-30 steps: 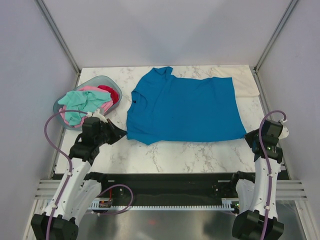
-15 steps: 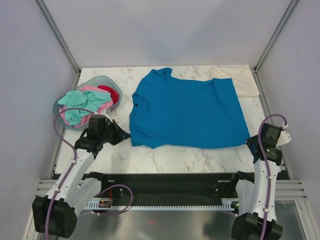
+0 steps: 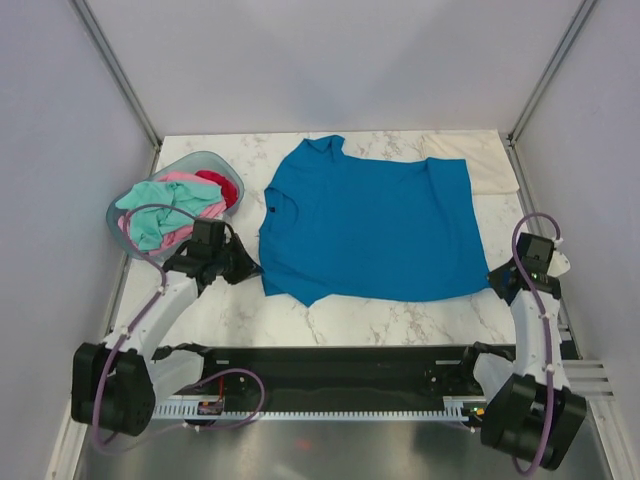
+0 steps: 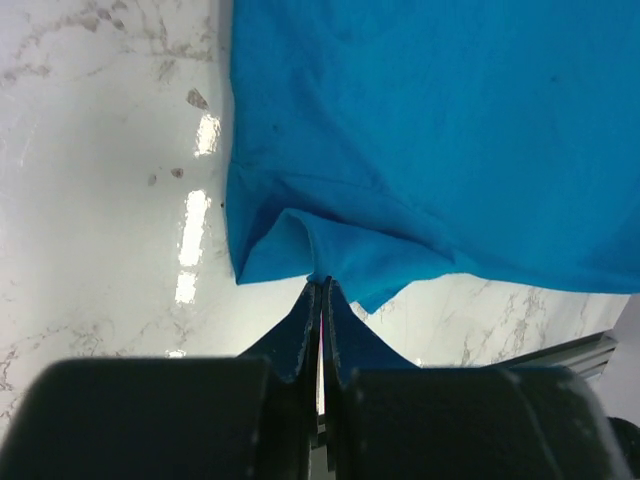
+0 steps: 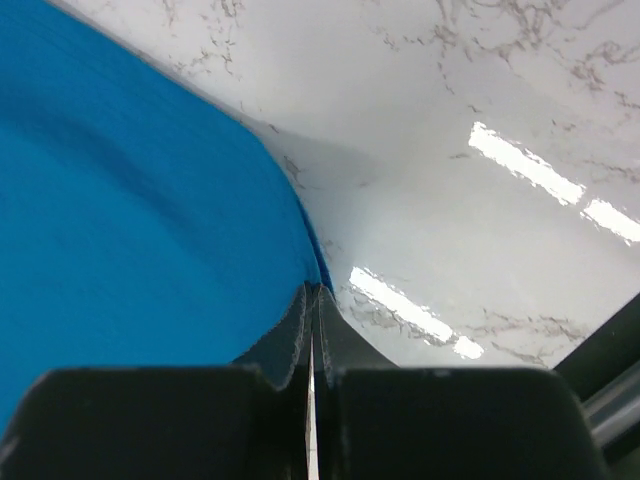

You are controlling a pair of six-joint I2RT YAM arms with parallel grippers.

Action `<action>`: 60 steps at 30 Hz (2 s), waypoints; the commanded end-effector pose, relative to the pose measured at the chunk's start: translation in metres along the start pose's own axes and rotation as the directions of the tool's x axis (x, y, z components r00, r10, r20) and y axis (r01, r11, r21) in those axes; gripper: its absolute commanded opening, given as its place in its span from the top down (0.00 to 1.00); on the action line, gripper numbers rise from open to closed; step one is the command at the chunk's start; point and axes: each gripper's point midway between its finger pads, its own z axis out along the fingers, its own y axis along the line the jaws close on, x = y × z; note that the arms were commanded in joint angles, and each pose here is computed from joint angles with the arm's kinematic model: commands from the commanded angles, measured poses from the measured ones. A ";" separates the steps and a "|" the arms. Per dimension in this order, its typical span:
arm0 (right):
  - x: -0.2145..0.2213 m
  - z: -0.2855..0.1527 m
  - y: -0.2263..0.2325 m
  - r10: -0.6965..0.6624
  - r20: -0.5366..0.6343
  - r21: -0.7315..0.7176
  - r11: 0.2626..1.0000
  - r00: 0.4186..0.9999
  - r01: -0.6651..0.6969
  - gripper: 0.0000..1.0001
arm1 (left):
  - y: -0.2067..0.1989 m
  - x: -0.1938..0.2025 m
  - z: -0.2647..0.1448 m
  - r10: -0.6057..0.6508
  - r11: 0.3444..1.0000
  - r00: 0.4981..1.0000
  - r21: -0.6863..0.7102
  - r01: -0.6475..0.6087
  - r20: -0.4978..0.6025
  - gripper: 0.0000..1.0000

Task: Fold and stack the t-shirts
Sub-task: Fold the tshirt

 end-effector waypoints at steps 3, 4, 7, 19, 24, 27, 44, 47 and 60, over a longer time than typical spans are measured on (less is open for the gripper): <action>-0.041 0.010 0.032 -0.056 0.110 -0.046 0.997 0.992 0.061 1.00 | -0.022 -0.049 0.010 0.045 0.999 0.996 -0.024 -0.043 0.080 0.98; -0.042 0.011 0.033 -0.057 0.118 -0.053 0.997 0.991 0.063 1.00 | -0.020 -0.051 0.017 0.045 0.998 0.997 -0.040 -0.043 0.064 0.98; -0.047 0.017 0.041 -0.090 0.129 -0.073 0.992 0.988 0.100 1.00 | -0.025 -0.067 0.022 0.070 0.996 0.994 -0.060 -0.065 0.080 0.98; -0.049 0.045 0.081 -0.208 0.065 -0.185 0.958 0.976 0.217 1.00 | -0.021 -0.106 0.058 0.119 0.975 0.993 -0.191 -0.113 0.021 0.98; -0.052 0.053 0.099 -0.251 0.059 -0.247 0.934 0.966 0.258 1.00 | -0.020 -0.112 0.067 0.138 0.967 0.990 -0.215 -0.137 -0.012 0.98; -0.055 0.060 0.104 -0.270 0.051 -0.241 0.931 0.961 0.274 1.00 | -0.018 -0.115 0.070 0.144 0.962 0.989 -0.231 -0.144 -0.017 0.98; -0.058 0.083 0.117 -0.340 0.070 -0.229 0.910 0.938 0.347 0.99 | -0.031 -0.135 0.089 0.124 0.967 0.992 -0.220 -0.129 -0.033 0.98; -0.060 0.087 0.116 -0.347 0.066 -0.214 0.911 0.936 0.353 0.99 | -0.031 -0.141 0.093 0.132 0.963 0.991 -0.233 -0.137 -0.038 0.98; -0.068 0.097 0.141 -0.350 0.057 -0.273 0.896 0.935 0.352 0.97 | -0.032 -0.157 0.108 0.173 0.949 0.984 -0.258 -0.180 -0.052 0.98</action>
